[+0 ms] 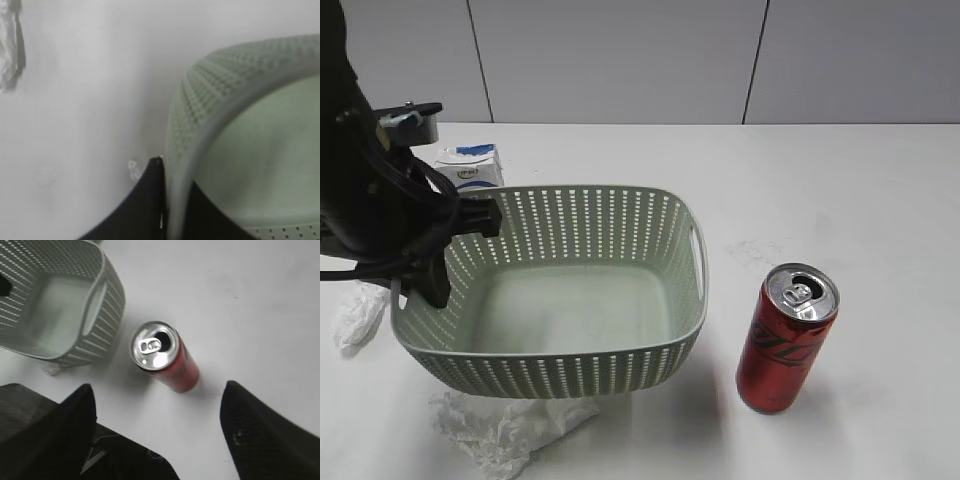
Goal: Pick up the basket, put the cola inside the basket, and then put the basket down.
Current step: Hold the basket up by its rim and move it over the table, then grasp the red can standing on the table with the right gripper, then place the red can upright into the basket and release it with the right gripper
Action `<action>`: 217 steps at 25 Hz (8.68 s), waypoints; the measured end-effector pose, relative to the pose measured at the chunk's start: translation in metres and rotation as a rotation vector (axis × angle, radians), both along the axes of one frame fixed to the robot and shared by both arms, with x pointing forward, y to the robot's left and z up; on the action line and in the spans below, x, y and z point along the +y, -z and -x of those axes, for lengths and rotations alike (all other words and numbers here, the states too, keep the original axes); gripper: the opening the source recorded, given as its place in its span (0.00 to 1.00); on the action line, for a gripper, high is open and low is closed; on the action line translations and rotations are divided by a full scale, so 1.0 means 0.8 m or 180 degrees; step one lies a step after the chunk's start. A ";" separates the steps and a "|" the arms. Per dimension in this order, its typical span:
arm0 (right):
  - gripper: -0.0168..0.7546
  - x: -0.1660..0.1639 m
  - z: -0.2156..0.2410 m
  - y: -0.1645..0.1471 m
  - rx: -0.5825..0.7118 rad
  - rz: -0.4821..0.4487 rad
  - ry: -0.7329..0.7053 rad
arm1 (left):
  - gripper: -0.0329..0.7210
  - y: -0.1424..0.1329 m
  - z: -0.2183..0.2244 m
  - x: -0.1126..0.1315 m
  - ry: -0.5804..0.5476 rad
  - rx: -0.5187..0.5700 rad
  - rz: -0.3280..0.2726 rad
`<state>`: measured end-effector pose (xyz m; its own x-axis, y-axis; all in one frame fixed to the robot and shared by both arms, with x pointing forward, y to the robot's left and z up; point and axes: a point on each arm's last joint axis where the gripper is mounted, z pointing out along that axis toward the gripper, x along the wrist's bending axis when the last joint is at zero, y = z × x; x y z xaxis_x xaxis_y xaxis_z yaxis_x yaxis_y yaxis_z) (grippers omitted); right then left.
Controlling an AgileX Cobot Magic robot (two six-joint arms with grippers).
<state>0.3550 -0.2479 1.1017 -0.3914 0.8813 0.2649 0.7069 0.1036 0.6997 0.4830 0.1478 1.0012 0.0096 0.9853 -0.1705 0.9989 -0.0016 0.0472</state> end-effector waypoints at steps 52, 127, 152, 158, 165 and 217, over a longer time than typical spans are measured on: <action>0.76 0.110 -0.150 0.021 0.0868 0.1221 -0.1157 | 0.04 0.002 0.000 0.009 0.0124 -0.0036 -0.0252; 0.87 -0.055 0.133 0.079 -0.1226 0.0678 0.0930 | 0.04 0.001 0.006 0.007 0.0064 0.0149 -0.0172; 0.83 -0.021 -0.081 -0.004 0.1074 0.0538 0.0430 | 0.04 0.001 0.000 0.007 0.0084 -0.0023 -0.0175; 0.83 0.031 -0.121 0.006 0.1276 0.0778 -0.0154 | 0.04 0.001 -0.002 0.006 0.0077 -0.0078 -0.0147; 0.83 0.107 -0.124 0.041 0.1282 0.1288 -0.0620 | 0.04 0.001 -0.002 0.006 0.0077 -0.0080 -0.0146; 0.66 0.150 -0.181 -0.052 0.0659 0.1146 -0.0653 | 0.04 0.001 -0.002 0.004 0.0054 -0.0064 -0.0103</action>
